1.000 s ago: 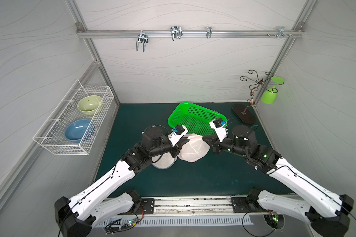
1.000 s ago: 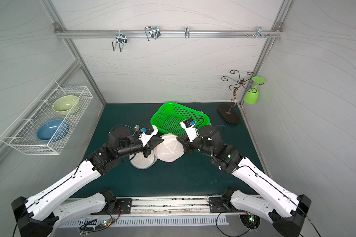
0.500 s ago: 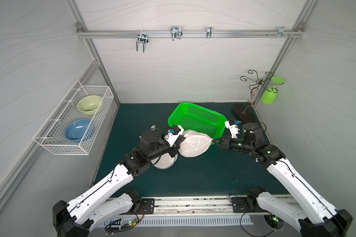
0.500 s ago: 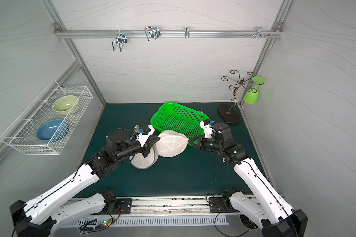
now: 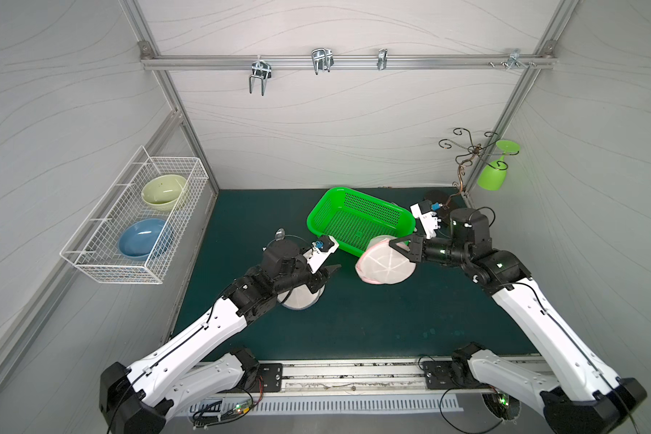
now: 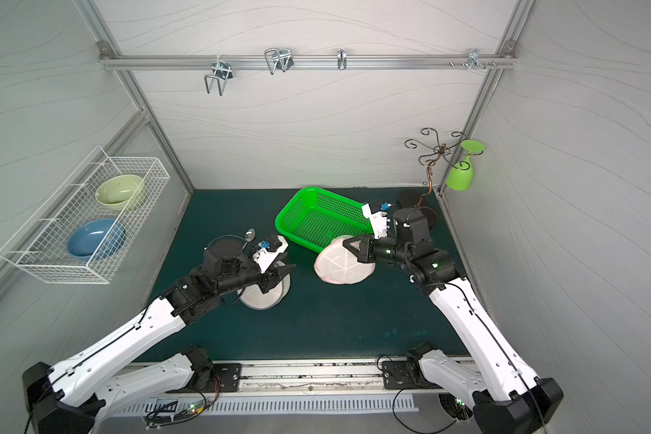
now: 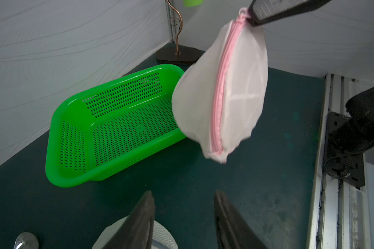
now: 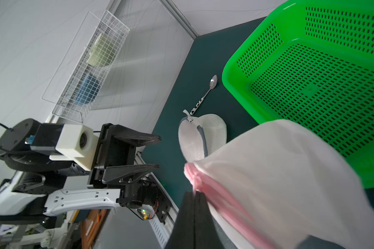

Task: Turn the laundry bag inside out
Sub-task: Zip the zipper on the laundry bag.

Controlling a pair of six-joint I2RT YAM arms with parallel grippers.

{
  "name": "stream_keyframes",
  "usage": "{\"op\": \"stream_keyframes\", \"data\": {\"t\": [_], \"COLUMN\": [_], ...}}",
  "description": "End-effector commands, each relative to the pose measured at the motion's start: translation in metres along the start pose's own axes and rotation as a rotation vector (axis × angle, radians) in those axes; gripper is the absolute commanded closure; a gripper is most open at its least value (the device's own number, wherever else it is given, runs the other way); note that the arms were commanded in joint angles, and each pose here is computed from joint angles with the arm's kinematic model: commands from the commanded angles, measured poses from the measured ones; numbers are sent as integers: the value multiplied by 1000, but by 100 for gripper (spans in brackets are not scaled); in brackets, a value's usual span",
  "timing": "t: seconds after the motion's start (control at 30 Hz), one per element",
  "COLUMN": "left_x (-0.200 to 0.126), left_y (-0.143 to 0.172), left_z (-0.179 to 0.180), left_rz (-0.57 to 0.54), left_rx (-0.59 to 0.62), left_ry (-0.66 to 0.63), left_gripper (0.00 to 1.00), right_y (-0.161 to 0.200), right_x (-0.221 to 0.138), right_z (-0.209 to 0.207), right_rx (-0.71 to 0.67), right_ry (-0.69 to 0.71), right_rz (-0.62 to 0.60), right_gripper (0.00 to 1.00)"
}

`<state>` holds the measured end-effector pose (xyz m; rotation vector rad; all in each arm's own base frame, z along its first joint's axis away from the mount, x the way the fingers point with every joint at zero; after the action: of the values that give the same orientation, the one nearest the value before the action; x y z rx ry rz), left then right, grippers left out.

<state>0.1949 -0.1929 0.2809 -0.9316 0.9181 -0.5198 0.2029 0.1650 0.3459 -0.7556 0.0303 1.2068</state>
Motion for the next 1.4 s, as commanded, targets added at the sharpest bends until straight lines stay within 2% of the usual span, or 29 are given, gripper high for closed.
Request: {"op": "stream_keyframes", "data": {"t": [0.0, 0.17, 0.4, 0.53, 0.77, 1.37], "left_x": [-3, -1, 14, 24, 27, 27], "left_y": [-11, -40, -76, -75, -69, -75], "left_z": [0, -5, -8, -9, -9, -10], "left_rz": [-9, -123, -196, -144, -109, -149], "left_rx": [16, 9, -9, -39, -110, -178], "left_ry": [39, 169, 262, 254, 236, 262], "left_gripper": [50, 49, 49, 48, 48, 50], "right_y": [3, 13, 14, 17, 17, 15], "right_x": [-3, 6, 25, 38, 40, 37], "right_z": [0, -4, -6, 3, 26, 60], "right_rx": [-121, -173, -122, -102, -70, -78], "right_ry": [15, 21, 56, 101, 61, 58], "right_rz": [47, 122, 118, 89, -6, -115], "right_gripper": [100, 100, 100, 100, 100, 100]}}
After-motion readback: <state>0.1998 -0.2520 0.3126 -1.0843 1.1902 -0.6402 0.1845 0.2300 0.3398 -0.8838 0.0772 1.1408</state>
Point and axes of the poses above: each gripper's point midway between its finger pads, its own x axis out along the fingers, its own z axis along the line the jaws close on, y = z × x, the point moved 7 cm from there along -x, back along the fingers, and after that the axes turned 14 degrees about x, right-handed, at the moved point
